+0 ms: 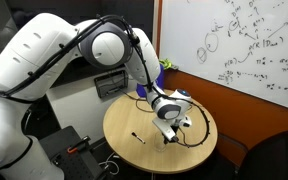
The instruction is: Move the glass to the right
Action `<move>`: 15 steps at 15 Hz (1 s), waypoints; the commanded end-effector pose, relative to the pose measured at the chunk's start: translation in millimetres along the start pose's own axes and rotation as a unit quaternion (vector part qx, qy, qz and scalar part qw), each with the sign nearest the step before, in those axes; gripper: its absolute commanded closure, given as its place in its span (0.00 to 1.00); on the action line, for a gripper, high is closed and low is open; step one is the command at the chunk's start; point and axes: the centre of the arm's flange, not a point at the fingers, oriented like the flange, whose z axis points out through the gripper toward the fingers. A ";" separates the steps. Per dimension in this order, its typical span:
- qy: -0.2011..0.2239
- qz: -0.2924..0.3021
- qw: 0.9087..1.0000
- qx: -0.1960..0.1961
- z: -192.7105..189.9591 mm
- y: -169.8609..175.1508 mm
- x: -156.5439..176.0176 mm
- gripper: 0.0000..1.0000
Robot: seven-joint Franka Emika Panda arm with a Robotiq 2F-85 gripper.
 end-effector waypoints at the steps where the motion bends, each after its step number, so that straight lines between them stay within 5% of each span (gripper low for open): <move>1: 0.014 -0.015 1.000 -0.004 -7.4 -5.2 -17.6 0.99; 5: 0.040 -0.011 0.999 -0.016 -2.3 -8.8 -22.7 0.94; 6: 0.040 -0.013 0.999 -0.014 -2.8 -8.5 -23.2 0.70; 8: 0.050 -0.015 0.998 -0.021 -5.5 -9.8 -25.1 0.65; 15: 0.042 -0.032 0.999 -0.001 -75.4 -34.4 -38.5 0.14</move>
